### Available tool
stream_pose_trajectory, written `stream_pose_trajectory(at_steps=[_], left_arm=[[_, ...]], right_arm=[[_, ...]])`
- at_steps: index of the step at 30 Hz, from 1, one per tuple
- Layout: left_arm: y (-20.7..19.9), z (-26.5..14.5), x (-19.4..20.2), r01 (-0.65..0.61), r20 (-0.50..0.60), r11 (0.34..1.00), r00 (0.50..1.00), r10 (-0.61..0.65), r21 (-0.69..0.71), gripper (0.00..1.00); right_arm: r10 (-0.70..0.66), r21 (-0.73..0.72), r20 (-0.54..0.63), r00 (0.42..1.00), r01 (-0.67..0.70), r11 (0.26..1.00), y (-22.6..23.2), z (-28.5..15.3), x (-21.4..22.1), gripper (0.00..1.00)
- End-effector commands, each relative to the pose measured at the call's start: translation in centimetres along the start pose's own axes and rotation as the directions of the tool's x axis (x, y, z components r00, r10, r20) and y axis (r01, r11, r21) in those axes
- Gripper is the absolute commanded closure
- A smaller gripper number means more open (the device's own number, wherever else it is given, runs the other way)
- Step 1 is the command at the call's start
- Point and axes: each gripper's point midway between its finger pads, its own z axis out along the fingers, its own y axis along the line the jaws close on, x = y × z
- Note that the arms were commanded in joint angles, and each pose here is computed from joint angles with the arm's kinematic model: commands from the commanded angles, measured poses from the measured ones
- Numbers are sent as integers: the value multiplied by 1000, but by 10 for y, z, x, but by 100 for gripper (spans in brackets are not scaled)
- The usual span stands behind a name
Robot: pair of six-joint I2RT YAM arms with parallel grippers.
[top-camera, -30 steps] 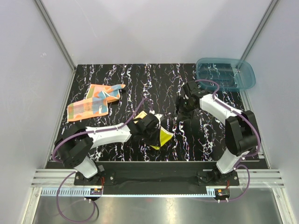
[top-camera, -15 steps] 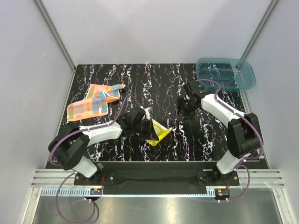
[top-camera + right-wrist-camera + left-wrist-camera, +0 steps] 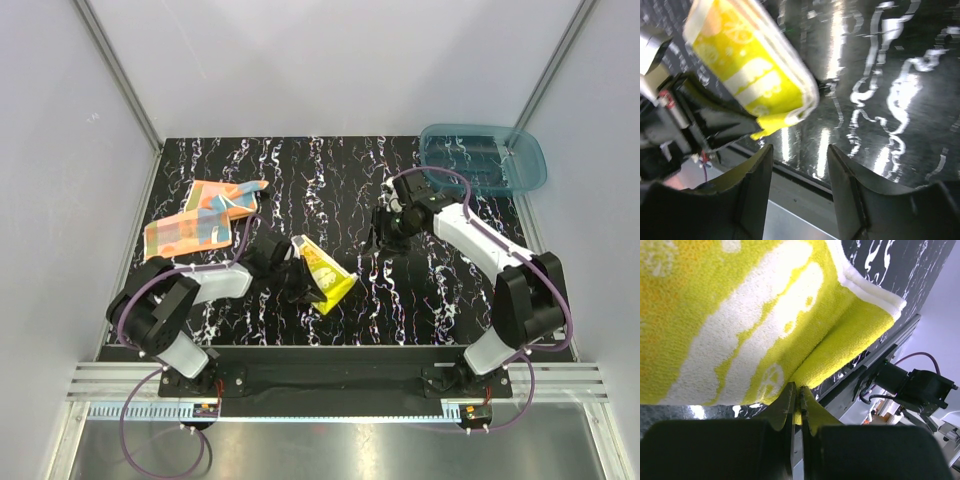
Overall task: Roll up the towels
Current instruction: Roll the towel
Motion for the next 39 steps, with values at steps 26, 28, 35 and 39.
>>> stream_pose_trajectory(at_steps=[26, 28, 35, 39], left_arm=[[32, 10, -14, -5, -99, 994, 995, -5, -107, 94], [35, 10, -12, -2, -101, 994, 995, -9, -109, 93], [39, 7, -9, -2, -109, 992, 994, -11, -122, 91], [36, -1, -18, -51, -76, 986, 996, 40, -158, 72]], right_arm=[[-181, -189, -220, 958, 140, 972, 46, 103, 54, 92], [-176, -170, -222, 959, 140, 975, 42, 109, 50, 93], [-131, -127, -229, 965, 104, 986, 23, 124, 40, 95], [-120, -89, -244, 962, 101, 991, 10, 130, 42, 95]])
